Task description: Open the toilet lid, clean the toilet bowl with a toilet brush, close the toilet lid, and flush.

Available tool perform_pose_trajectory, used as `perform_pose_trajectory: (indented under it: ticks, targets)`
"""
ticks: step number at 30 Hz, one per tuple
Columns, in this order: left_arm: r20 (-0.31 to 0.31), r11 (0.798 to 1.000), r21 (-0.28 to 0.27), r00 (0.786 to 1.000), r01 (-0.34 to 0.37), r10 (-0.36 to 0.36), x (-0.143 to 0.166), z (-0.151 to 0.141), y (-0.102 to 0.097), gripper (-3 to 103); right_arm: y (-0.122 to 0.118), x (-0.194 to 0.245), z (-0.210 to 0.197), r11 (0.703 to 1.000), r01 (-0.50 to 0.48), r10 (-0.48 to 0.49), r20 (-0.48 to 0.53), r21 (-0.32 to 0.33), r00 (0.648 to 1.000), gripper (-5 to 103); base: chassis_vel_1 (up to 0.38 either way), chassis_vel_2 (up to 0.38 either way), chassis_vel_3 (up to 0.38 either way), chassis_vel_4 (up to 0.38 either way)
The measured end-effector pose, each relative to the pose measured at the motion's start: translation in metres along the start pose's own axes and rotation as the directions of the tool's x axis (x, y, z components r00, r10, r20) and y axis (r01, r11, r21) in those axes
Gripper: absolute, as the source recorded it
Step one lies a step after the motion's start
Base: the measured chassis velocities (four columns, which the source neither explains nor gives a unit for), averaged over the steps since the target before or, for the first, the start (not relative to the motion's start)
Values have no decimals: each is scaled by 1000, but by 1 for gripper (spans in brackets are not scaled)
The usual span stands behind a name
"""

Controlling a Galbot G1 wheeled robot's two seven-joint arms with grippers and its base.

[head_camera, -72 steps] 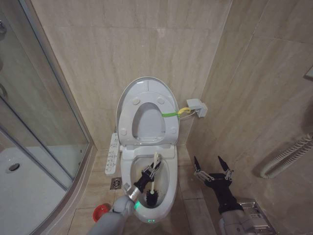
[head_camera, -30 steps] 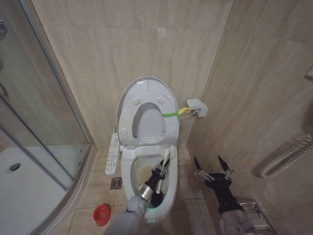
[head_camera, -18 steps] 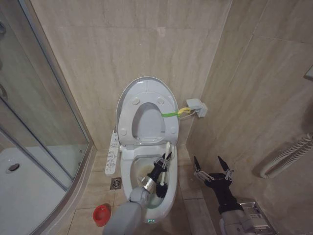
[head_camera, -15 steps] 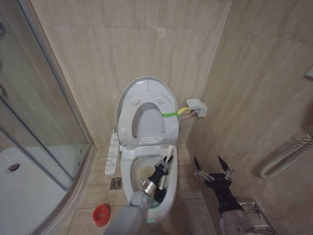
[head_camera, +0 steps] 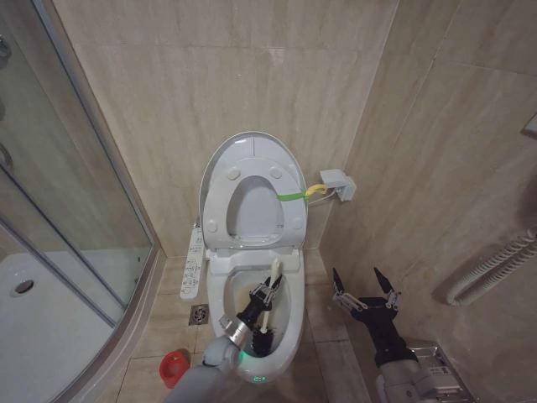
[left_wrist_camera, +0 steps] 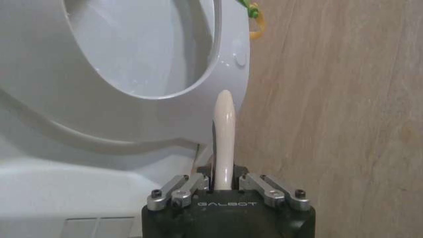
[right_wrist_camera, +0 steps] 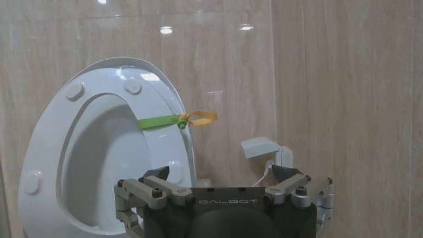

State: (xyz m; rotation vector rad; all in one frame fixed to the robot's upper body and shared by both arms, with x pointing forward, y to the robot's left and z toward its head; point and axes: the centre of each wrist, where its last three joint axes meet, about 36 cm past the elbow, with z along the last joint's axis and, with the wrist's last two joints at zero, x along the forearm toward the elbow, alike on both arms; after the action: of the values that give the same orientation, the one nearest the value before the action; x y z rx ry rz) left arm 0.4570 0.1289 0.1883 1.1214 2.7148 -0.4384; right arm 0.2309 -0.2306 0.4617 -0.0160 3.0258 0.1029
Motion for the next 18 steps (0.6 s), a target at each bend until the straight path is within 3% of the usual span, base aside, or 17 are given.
perform_pose_trajectory:
  ticks: [18]
  targets:
    - [-26,999,-8,999,37,-37,69,-3,-18,20,0,0,0,1000,0,0,0,0,1000,100,0,0,0,0]
